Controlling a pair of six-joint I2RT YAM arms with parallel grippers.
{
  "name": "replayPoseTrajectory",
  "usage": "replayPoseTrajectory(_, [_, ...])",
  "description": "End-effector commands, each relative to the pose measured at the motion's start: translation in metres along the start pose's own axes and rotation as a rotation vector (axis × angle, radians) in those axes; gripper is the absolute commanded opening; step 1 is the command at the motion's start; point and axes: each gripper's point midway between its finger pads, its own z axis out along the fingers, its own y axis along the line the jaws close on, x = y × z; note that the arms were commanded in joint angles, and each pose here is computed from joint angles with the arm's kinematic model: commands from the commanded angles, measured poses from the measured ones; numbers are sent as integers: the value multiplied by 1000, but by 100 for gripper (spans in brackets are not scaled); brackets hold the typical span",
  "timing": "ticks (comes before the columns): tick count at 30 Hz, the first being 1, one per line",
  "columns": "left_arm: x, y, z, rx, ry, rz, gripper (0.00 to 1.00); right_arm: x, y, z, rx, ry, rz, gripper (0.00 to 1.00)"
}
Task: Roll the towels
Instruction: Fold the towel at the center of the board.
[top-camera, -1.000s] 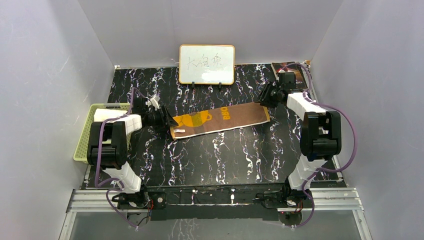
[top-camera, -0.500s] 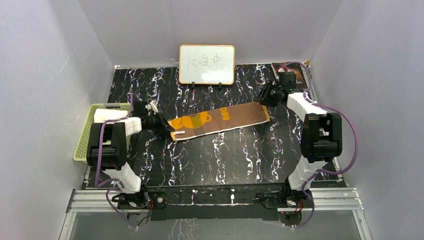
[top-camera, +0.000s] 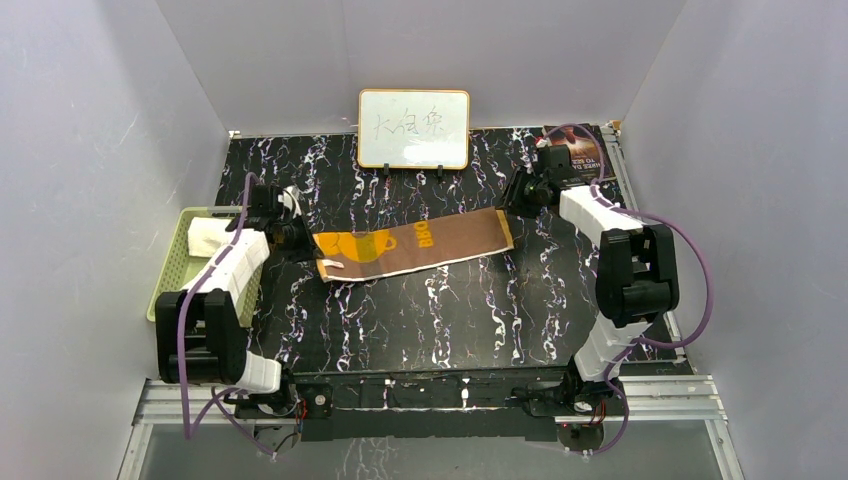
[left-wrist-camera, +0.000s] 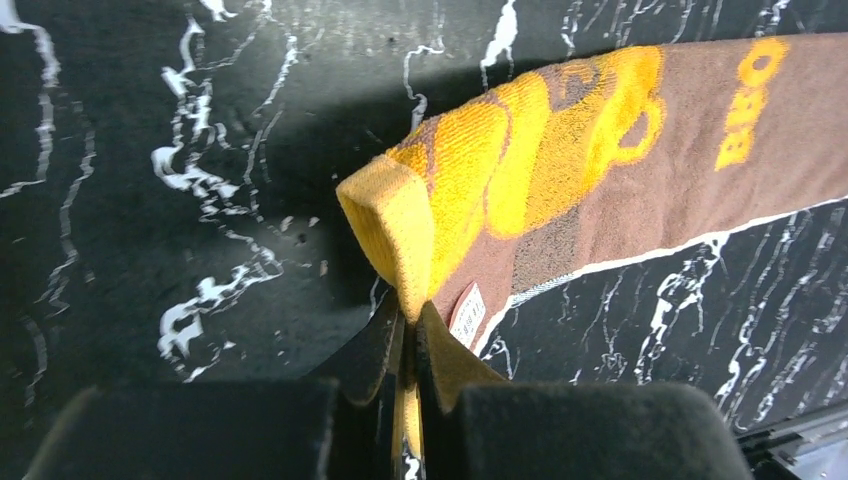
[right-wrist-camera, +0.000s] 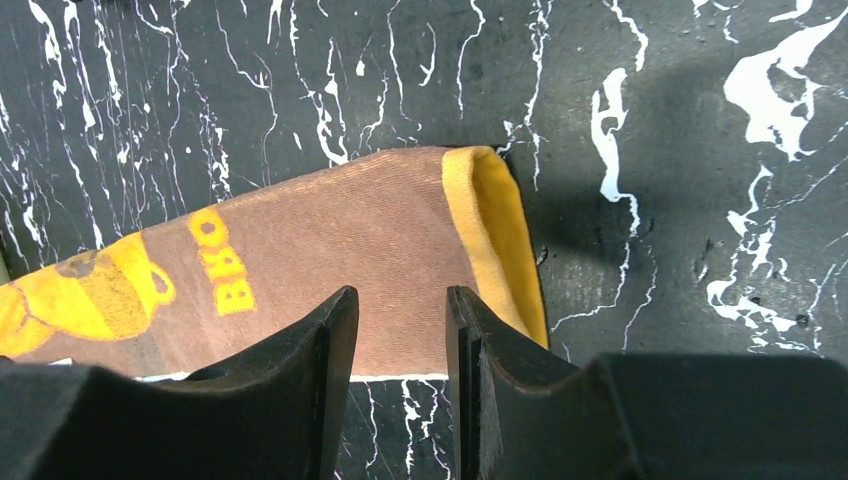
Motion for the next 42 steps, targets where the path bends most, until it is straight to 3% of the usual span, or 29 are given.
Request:
replayPoseTrajectory(1, [-6,10,-25,-105,19,37,0,-28,18,-15,-8,-87,-45,36])
replayPoseTrajectory(12, [-29,-25,-35,-68,65,120,0,-22,14,-18,11,-78,-54,36])
replayPoseTrajectory(33, [-13,-68,-12,-131,212,283,0,-15,11,-19,24,-62,-65,36])
replayPoseTrajectory(42, [-31,-136,3,58,223,278,0,-15,12,-21,16,-65,-67,36])
